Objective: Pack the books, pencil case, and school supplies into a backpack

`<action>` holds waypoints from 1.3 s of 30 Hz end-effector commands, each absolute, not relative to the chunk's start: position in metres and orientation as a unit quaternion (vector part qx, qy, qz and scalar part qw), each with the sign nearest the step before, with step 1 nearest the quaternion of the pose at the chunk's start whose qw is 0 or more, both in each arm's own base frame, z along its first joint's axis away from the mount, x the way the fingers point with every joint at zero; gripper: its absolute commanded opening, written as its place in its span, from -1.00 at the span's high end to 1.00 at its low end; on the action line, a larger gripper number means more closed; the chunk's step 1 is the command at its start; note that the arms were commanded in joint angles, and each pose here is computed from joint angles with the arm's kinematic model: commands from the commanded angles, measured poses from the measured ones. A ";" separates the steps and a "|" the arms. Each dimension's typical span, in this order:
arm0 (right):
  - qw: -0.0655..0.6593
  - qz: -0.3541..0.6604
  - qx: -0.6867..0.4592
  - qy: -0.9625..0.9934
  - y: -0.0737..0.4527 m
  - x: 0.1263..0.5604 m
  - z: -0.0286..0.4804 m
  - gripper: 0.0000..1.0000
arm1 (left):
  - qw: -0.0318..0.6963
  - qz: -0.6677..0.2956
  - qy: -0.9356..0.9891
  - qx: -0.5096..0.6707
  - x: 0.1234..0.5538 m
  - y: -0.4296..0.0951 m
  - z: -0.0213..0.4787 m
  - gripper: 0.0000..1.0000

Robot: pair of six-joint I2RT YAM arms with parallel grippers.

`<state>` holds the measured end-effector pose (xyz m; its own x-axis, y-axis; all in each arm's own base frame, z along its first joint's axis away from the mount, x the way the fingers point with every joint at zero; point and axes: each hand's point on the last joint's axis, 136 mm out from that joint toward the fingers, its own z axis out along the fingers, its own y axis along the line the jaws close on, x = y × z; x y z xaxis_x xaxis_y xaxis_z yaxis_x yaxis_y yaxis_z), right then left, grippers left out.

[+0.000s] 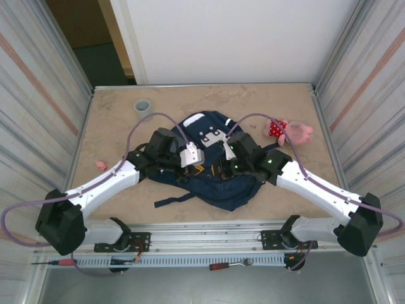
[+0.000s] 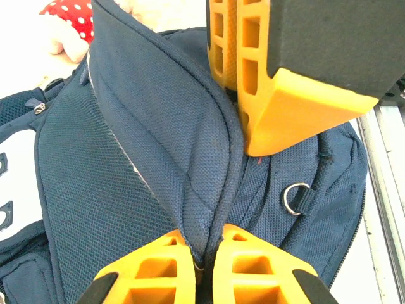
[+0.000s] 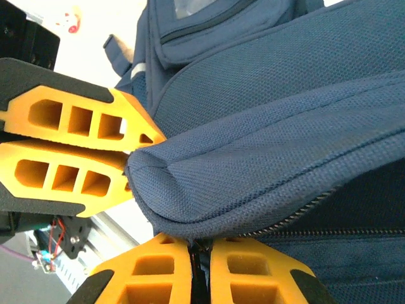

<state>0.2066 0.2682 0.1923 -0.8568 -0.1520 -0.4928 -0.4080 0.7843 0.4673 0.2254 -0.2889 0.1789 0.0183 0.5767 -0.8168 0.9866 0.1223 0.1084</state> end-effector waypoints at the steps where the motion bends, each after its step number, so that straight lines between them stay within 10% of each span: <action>1: 0.184 0.184 -0.142 0.955 0.217 0.196 0.173 1.00 | 0.319 -0.202 0.717 0.586 0.230 -0.247 0.145 1.00; 11: 0.175 0.243 -0.131 0.945 0.280 0.197 0.172 1.00 | 0.341 -0.265 0.712 0.554 0.230 -0.269 0.167 1.00; 24: 0.168 0.201 -0.107 0.959 0.252 0.185 0.147 0.53 | 0.354 -0.259 0.712 0.548 0.233 -0.266 0.173 1.00; 31: 0.170 0.215 -0.116 0.955 0.255 0.180 0.150 1.00 | 0.356 -0.256 0.715 0.545 0.236 -0.265 0.172 1.00; 39: 0.198 0.265 -0.154 0.931 0.294 0.179 0.180 1.00 | 0.352 -0.262 0.719 0.539 0.238 -0.274 0.174 1.00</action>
<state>0.1833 0.2841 0.1734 -0.8793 -0.1589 -0.4489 -0.3707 0.8202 0.4358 0.2227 -0.2755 0.1621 -0.1417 0.6135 -0.7769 0.9775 0.2108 -0.0118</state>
